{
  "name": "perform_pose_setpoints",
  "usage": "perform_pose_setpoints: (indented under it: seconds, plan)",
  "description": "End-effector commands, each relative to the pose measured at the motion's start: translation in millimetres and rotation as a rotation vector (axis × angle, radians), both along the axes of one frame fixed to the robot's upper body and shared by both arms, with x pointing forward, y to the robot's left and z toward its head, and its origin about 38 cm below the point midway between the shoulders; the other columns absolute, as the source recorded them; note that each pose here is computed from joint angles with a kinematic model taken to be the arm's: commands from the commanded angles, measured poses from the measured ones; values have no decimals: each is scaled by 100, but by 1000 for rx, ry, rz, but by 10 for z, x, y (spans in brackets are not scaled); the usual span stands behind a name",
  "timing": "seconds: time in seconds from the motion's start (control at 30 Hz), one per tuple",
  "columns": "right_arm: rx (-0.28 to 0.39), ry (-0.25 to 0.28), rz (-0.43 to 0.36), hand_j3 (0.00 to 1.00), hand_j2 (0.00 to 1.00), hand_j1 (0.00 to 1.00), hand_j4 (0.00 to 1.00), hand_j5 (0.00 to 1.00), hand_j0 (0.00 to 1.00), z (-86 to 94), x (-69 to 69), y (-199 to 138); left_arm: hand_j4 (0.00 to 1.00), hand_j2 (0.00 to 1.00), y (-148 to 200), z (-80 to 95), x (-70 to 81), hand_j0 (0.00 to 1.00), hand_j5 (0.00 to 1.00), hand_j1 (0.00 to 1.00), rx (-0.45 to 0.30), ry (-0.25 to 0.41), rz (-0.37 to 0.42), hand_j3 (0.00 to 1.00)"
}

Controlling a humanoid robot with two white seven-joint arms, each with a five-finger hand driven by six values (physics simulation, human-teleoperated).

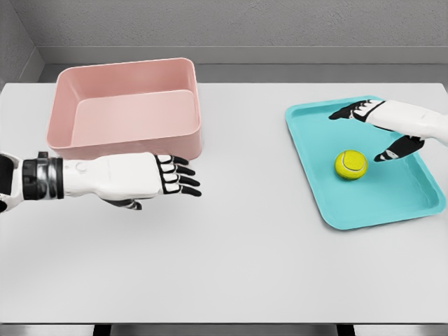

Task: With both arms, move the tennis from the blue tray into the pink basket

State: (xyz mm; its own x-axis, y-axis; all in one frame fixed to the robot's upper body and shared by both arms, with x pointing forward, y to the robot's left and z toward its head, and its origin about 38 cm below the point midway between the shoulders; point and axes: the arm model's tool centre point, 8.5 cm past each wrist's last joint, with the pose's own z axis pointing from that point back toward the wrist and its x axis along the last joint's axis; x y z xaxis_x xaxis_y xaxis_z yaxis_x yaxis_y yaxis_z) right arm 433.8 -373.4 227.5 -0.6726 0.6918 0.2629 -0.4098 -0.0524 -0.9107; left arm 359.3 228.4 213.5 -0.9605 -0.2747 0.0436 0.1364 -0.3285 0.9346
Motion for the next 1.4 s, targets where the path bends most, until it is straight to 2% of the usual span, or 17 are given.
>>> perform_pose_setpoints:
  seconds: [0.0, 0.07, 0.17, 0.3, 0.37, 0.47, 0.57, 0.7, 0.77, 0.9, 1.27, 1.37]
  plan:
    - [2, 2, -19, 100, 100, 100, 100, 100, 100, -4, 16, -53, 100, 100, -73, -166, -79, 100, 100, 100, 10, 54, -25, 100]
    - [1, -3, -35, 100, 100, 100, 100, 100, 100, -3, -4, -117, 100, 100, -73, -182, -88, 100, 100, 100, 20, 59, -30, 100]
    - [-8, -14, -53, 100, 100, 100, 100, 100, 100, 22, -30, -207, 100, 100, -71, -66, -29, 100, 100, 100, 21, 26, -30, 100]
    - [-30, 62, -80, 100, 100, 100, 100, 100, 100, -294, -90, -296, 100, 100, -88, -18, -5, 100, 100, 100, 21, 13, -34, 100]
    - [-40, 76, -76, 100, 100, 100, 100, 100, 100, -330, -105, -293, 100, 100, -100, -65, -27, 100, 100, 100, 26, 26, -40, 100]
    - [-37, 103, -36, 100, 100, 100, 100, 100, 100, -447, -85, -119, 100, 100, -107, -124, -57, 100, 100, 100, 34, 42, -47, 100]
    - [-46, 100, -23, 100, 100, 100, 100, 100, 100, -485, -58, -55, 100, 100, -101, -120, -54, 100, 100, 100, 37, 41, -46, 100]
    - [-46, 102, -20, 100, 100, 100, 100, 100, 100, -492, -43, -35, 100, 100, -96, -114, -51, 100, 100, 100, 38, 39, -45, 100]
    - [-55, 120, -16, 100, 100, 100, 100, 100, 100, -547, -16, -7, 100, 100, -90, -114, -51, 100, 100, 100, 39, 39, -44, 100]
    - [-65, 123, -11, 100, 100, 100, 100, 100, 100, -621, 29, 51, 100, 100, -96, -113, -51, 100, 100, 100, 36, 39, -45, 100]
    - [-62, 138, -10, 100, 100, 100, 100, 100, 100, -724, 71, 116, 100, 100, -96, -113, -51, 100, 100, 100, 36, 39, -45, 100]
    - [-74, 151, -18, 97, 97, 97, 97, 97, 97, -799, 83, 105, 100, 100, -102, -119, -54, 100, 100, 100, 37, 40, -46, 100]
